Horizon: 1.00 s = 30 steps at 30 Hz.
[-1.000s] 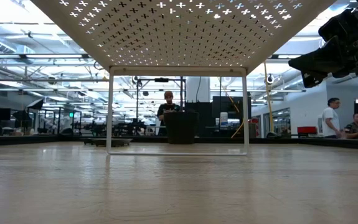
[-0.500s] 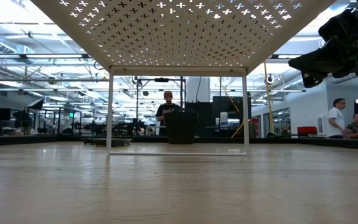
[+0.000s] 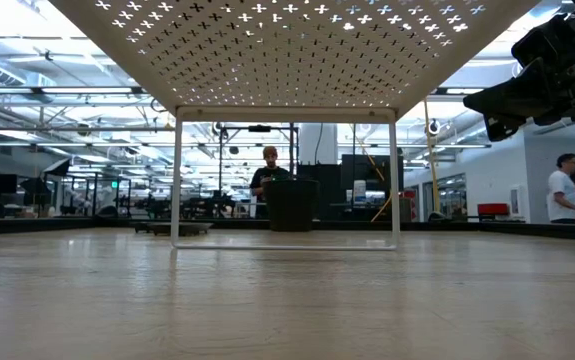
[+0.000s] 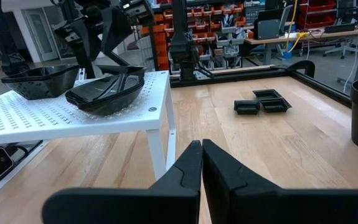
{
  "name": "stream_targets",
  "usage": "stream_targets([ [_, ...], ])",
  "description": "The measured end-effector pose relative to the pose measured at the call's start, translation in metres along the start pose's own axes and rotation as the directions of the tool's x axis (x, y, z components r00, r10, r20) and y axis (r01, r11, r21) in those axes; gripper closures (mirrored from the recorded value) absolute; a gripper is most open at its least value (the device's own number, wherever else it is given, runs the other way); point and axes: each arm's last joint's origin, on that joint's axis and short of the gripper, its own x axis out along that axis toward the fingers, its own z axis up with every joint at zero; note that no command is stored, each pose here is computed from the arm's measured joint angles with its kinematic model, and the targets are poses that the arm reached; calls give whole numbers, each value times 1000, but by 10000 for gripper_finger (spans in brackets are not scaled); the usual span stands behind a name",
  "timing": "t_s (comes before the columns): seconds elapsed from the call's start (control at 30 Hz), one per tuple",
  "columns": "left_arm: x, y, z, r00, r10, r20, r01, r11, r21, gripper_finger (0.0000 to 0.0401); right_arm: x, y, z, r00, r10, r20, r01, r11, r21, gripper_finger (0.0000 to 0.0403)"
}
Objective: Pick & Place Mini shaped plates
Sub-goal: Adjust the square plates on the shelf
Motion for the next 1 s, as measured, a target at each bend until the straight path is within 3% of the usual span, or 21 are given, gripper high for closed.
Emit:
stream_targets([
  [0.13,-15,-7,2,999,52,13,-52,999,10,274,0,0,0,1000,0,0,0,1000,0,403],
  [0.23,-24,-10,-6,987,150,-49,-152,988,-23,274,0,0,0,1000,0,0,0,1000,0,403],
  [0.43,-32,-6,-27,938,270,-216,-306,939,-156,274,0,0,0,1000,0,0,0,1000,0,403],
  [0.6,-35,-1,-34,892,375,-253,-426,884,-190,274,0,0,0,1000,0,0,0,1000,0,403],
  [1.0,-26,-4,-39,911,251,-326,-350,890,-292,274,0,0,0,1000,0,0,0,1000,0,403],
])
